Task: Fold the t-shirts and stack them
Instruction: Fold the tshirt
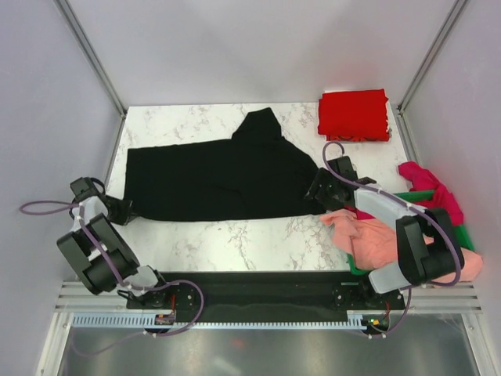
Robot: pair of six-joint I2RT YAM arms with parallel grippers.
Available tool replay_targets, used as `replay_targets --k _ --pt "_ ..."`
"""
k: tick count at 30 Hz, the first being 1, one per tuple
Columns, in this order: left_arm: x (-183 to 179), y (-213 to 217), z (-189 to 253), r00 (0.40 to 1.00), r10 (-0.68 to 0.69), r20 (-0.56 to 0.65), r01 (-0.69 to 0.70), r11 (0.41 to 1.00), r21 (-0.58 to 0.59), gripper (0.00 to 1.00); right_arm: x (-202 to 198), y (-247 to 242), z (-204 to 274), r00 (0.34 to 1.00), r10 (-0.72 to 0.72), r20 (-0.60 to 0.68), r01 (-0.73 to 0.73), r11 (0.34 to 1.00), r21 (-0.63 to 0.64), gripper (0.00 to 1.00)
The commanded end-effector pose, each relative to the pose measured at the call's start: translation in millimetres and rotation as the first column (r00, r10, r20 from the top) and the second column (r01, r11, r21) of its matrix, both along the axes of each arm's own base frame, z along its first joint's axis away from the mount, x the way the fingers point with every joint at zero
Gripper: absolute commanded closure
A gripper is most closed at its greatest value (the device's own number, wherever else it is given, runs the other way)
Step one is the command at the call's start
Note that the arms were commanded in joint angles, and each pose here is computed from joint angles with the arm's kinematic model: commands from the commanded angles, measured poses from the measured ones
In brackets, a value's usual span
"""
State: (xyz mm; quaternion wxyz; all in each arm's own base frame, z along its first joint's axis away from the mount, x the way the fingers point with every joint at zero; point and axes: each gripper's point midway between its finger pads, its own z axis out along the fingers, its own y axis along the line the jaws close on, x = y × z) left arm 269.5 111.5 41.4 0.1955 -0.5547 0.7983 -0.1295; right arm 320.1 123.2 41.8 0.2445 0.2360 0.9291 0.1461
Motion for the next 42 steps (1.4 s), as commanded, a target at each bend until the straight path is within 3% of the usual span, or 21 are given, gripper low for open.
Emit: replay_targets --k 1,2,3,4,5,9,14,19,22,23,25,26,27,29,30,36,42 --pt "-18.0 -5.3 20.9 0.999 -0.021 0.038 0.020 1.000 0.017 0.95 -63.8 -35.9 -26.1 0.980 -0.050 -0.195 0.021 0.988 -0.151 0.20" --pt "-20.0 -6.2 24.4 0.999 -0.011 0.047 0.010 1.000 0.017 0.92 -63.6 -36.2 -22.4 0.981 -0.051 -0.186 0.022 0.988 -0.153 0.19" --pt "-19.1 -10.9 29.5 0.997 -0.014 0.072 0.014 1.000 0.002 0.77 -61.0 -35.2 -15.0 0.985 -0.044 -0.165 0.019 0.988 -0.152 0.18" --pt "-18.4 -15.0 40.3 0.993 -0.017 0.113 0.017 1.000 0.004 0.46 -55.1 -38.4 -4.2 0.988 -0.046 -0.145 0.020 0.984 -0.176 0.18" --pt "-13.0 -23.3 50.6 0.985 -0.039 0.170 0.044 0.999 -0.023 0.01 -52.1 -37.1 3.7 0.991 -0.034 -0.130 0.009 0.982 -0.190 0.17" --pt "-1.6 -28.9 88.5 0.961 -0.104 0.255 0.098 0.994 0.038 0.00 -15.7 -19.3 67.6 0.998 0.054 -0.013 -0.056 0.979 -0.197 0.15" --pt "2.7 -33.1 111.0 0.954 -0.185 0.238 0.150 0.976 0.158 0.00 23.3 29.8 130.9 0.966 0.241 0.095 -0.216 0.951 -0.219 0.13" --pt "6.1 -53.9 111.3 0.920 -0.324 0.220 0.262 0.926 0.271 0.00 99.8 66.9 167.9 0.906 0.340 0.254 -0.283 0.930 -0.236 0.13" --pt "3.5 -65.4 107.8 0.899 -0.387 0.205 0.309 0.892 0.330 0.00 150.8 87.8 166.5 0.881 0.377 0.286 -0.311 0.917 -0.252 0.13" --pt "3.0 -68.6 107.9 0.892 -0.402 0.208 0.319 0.884 0.341 0.01 167.3 94.4 139.9 0.885 0.393 0.249 -0.329 0.907 -0.262 0.13" --pt "0.8 -76.1 107.3 0.876 -0.435 0.210 0.342 0.866 0.366 0.01 199.2 108.7 153.2 0.859 0.398 0.321 -0.325 0.910 -0.257 0.14" --pt "0.7 -77.9 108.5 0.871 -0.444 0.210 0.348 0.859 0.374 0.01 214.9 112.2 124.6 0.868 0.402 0.293 -0.339 0.909 -0.244 0.14" --pt "0.9 -83.5 108.6 0.860 -0.464 0.213 0.364 0.850 0.380 0.01 234.0 124.1 143.7 0.836 0.405 0.369 -0.345 0.913 -0.219 0.14" --pt "1.6 -89.7 108.7 0.847 -0.483 0.221 0.378 0.841 0.388 0.02 254.9 138.1 117.6 0.823 0.421 0.380 -0.375 0.907 -0.194 0.15" --pt "1.8 -93.0 105.9 0.843 -0.490 0.220 0.387 0.839 0.383 0.02 271.7 144.3 131.8 0.793 0.410 0.451 -0.364 0.912 -0.190 0.15" --pt "7.5 -107.9 98.5 0.817 -0.536 0.214 0.445 0.821 0.356 0.03 330.8 147.1 108.0 0.748 0.292 0.596 -0.293 0.951 -0.098 0.14" --pt "8.5 -117.9 93.5 0.800 -0.562 0.211 0.478 0.808 0.343 0.05 368.9 141.9 67.2 0.728 0.213 0.651 -0.230 0.971 -0.060 0.16"
